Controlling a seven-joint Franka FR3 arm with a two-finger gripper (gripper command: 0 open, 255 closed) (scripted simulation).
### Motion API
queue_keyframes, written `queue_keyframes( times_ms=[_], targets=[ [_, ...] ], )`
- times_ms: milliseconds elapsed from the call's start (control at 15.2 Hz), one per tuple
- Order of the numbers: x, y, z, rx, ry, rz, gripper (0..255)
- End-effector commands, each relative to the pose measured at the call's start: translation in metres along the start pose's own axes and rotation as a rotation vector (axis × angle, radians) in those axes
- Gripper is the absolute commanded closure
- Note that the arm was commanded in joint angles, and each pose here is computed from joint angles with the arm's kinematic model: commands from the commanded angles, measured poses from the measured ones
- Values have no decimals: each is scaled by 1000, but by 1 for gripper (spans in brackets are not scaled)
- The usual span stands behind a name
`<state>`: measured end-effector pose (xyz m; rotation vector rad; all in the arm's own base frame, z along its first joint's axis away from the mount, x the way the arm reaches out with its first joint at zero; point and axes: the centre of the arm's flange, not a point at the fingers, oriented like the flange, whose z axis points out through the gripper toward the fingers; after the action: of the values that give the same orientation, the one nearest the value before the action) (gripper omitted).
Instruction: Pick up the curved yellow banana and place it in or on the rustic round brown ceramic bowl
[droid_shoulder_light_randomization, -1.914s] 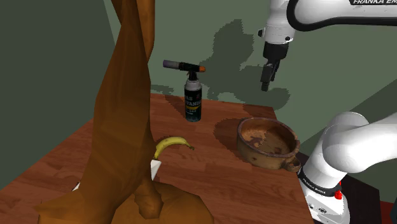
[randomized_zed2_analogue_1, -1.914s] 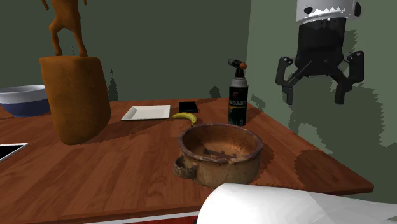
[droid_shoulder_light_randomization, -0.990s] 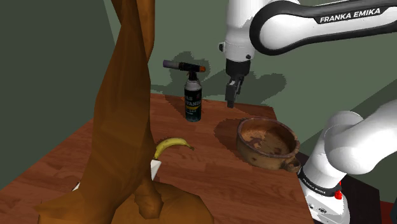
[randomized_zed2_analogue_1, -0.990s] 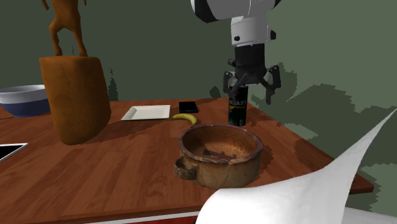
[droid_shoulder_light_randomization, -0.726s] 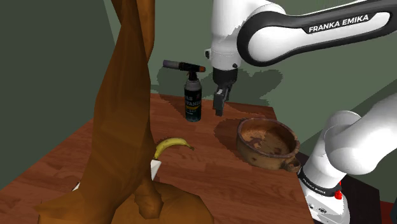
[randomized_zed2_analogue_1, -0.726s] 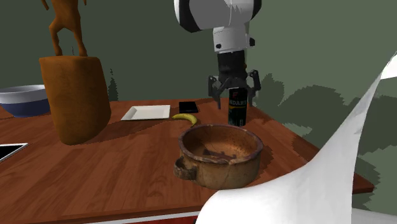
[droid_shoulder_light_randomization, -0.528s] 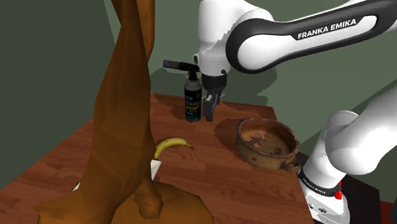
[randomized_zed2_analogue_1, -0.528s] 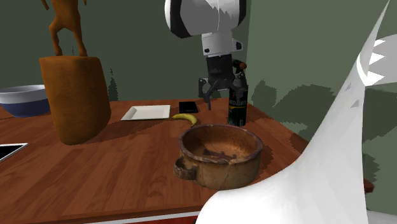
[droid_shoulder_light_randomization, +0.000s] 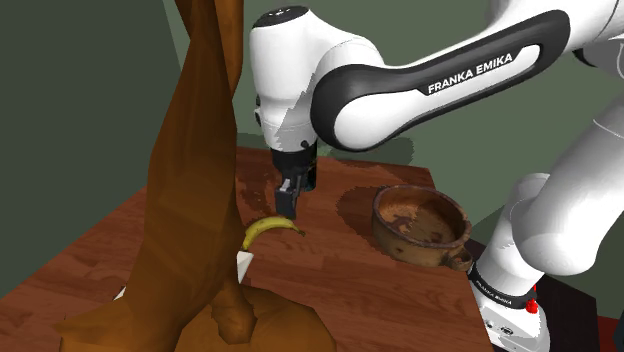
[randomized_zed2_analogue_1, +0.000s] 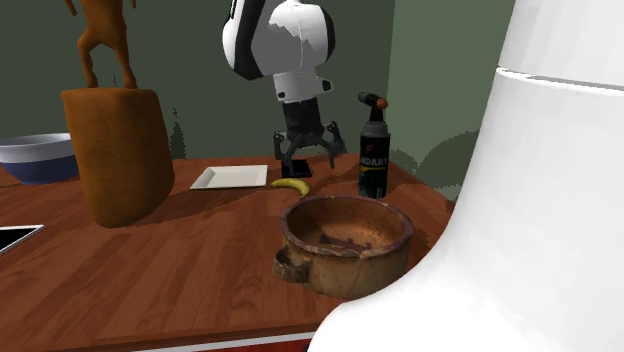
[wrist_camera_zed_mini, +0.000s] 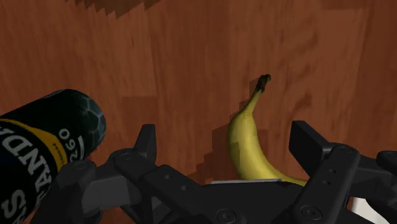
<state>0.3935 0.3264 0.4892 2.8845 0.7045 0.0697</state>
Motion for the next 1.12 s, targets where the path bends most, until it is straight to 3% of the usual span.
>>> queue_keyframes(
  times_ms=[0, 528, 1056],
  targets=[
    [13, -24, 7, -7, 8, -26, 0],
    [15, -27, 47, -8, 9, -30, 0],
    [15, -27, 47, -8, 9, -30, 0]
  ],
)
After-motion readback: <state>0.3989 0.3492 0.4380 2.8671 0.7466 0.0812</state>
